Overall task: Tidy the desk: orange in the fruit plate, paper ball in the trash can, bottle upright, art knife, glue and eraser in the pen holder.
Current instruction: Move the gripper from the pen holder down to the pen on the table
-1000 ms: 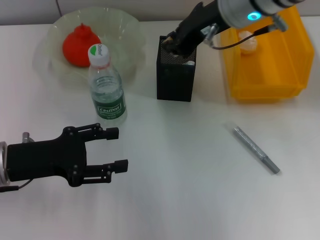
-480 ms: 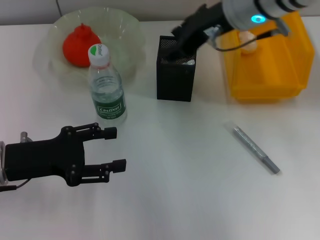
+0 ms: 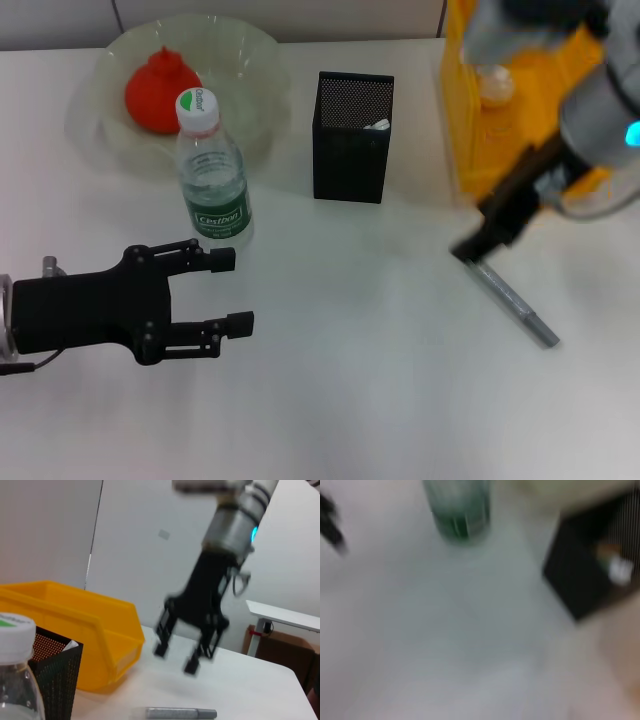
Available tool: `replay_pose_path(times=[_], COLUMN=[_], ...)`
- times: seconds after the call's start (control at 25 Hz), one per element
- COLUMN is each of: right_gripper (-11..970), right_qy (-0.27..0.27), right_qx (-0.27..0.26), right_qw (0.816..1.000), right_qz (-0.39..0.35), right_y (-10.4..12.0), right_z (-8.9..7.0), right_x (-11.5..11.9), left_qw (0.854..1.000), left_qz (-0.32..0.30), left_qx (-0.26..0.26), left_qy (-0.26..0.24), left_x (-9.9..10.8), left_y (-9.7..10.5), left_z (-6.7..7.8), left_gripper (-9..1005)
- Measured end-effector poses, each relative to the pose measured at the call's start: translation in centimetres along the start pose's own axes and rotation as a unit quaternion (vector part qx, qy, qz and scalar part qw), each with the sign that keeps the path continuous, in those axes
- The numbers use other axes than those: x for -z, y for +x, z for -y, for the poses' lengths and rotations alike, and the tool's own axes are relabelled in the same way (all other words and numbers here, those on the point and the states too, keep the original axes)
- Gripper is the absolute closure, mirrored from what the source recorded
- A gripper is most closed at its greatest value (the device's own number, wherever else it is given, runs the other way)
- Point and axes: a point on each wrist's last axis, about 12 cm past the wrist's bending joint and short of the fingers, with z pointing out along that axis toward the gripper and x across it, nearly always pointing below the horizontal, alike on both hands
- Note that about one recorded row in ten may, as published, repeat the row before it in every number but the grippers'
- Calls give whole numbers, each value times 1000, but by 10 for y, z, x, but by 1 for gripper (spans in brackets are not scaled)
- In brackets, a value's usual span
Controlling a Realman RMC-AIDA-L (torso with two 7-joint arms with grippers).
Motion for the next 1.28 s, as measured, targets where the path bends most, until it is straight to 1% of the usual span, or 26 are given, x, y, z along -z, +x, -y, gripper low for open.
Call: replay_pose_path(times=[0.04,0.08,0.12,0.16,0.2,0.28,0.8,1.0,1.28], right_gripper=[350,357,365,372,380,395,453,583,716], right_qy=[11,18,18,19,19,20,22,24,25], right_qx=[-5,-7,-7,-14,-14,-30,-42,-41,-36], right_qw=[999,998,998,998,998,997,996,995,995], right_qz=[-37,-56,-56,-62,-62,-64,-78,-89,-90], right_y=[4,7,7,9,9,11,18,21,21], right_z=[-1,-1,-1,0,0,3,10,11,10], right_x=[-15,-28,-28,-37,-37,-48,-70,-80,-82], left_qw=[1000,1000,1000,1000,1000,1000,1000,1000,1000], left_qz=[-1,-1,-1,-1,-1,-1,0,0,1], left_qx=[-3,-4,-5,-5,-5,-7,-9,-9,-6], left_qy=[-1,0,0,0,0,2,4,4,4], left_x=[-2,-2,-3,-3,-3,-4,-6,-6,-6], left_y=[-2,-2,-3,-3,-3,-5,-6,-6,-5], left_z=[-2,-2,-3,-3,-3,-4,-5,-5,-4], left_gripper=[197,197,197,197,197,197,197,198,197])
